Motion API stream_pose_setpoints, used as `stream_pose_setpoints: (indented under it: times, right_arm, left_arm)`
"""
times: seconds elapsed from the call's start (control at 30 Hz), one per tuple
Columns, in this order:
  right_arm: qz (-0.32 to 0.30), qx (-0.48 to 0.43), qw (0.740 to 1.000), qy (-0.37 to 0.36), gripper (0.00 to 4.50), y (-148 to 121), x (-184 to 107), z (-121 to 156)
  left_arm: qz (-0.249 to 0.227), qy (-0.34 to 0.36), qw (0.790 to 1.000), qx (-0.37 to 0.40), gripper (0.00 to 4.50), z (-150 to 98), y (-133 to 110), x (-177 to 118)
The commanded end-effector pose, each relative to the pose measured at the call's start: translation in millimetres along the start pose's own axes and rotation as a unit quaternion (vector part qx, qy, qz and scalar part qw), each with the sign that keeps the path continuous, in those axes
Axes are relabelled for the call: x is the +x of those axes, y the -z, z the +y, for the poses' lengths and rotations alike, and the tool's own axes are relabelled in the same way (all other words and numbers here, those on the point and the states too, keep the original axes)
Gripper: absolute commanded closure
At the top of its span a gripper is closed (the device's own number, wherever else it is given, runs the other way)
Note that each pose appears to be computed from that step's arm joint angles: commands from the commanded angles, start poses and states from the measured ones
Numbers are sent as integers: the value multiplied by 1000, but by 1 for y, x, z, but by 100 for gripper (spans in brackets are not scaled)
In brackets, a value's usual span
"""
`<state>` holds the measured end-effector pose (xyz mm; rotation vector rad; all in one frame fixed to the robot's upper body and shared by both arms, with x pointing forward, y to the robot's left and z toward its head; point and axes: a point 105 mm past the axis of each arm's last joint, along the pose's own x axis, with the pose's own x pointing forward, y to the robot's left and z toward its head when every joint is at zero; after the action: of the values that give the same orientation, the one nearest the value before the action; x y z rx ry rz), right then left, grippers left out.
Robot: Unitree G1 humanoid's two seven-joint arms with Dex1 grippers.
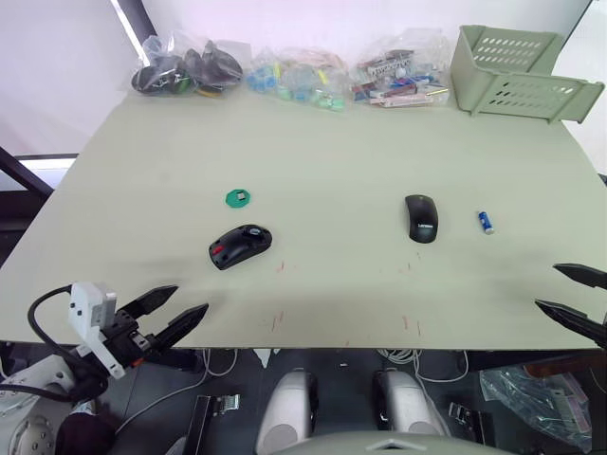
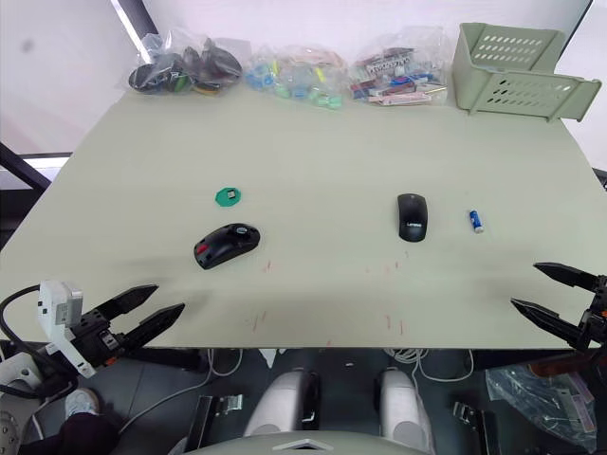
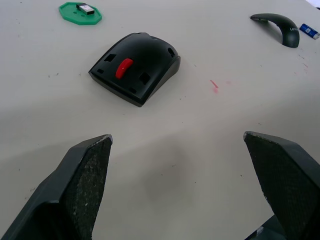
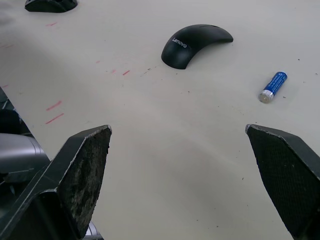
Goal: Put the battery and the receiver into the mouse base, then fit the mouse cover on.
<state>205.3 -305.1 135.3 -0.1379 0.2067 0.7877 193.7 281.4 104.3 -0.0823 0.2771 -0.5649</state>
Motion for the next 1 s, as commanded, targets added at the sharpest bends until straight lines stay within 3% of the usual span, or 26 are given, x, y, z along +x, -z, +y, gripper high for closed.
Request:
stream_pose_setpoints:
  times: [0.03,0.37,0.53,0.6,0.67,1.0]
  right_arm:
    - [-27,-32,999,-7,0,-18,4,2]
    - [-135,-88,967,-197,0,-90,68,68]
    - [-141,-106,945,-276,0,-107,83,92]
    - [-142,-118,935,-303,0,-114,84,98]
    - [-141,-128,931,-313,0,-118,84,98]
    - [-139,-134,937,-291,0,-118,78,94]
  left_arm:
    - [-9,7,1000,24,2,0,-15,-2]
    - [3,72,992,107,2,14,-58,7]
    - [17,96,984,149,2,29,-80,21]
    - [46,112,980,160,2,35,-85,28]
    - [92,116,973,177,2,43,-81,40]
    - [158,149,954,206,2,39,-77,95]
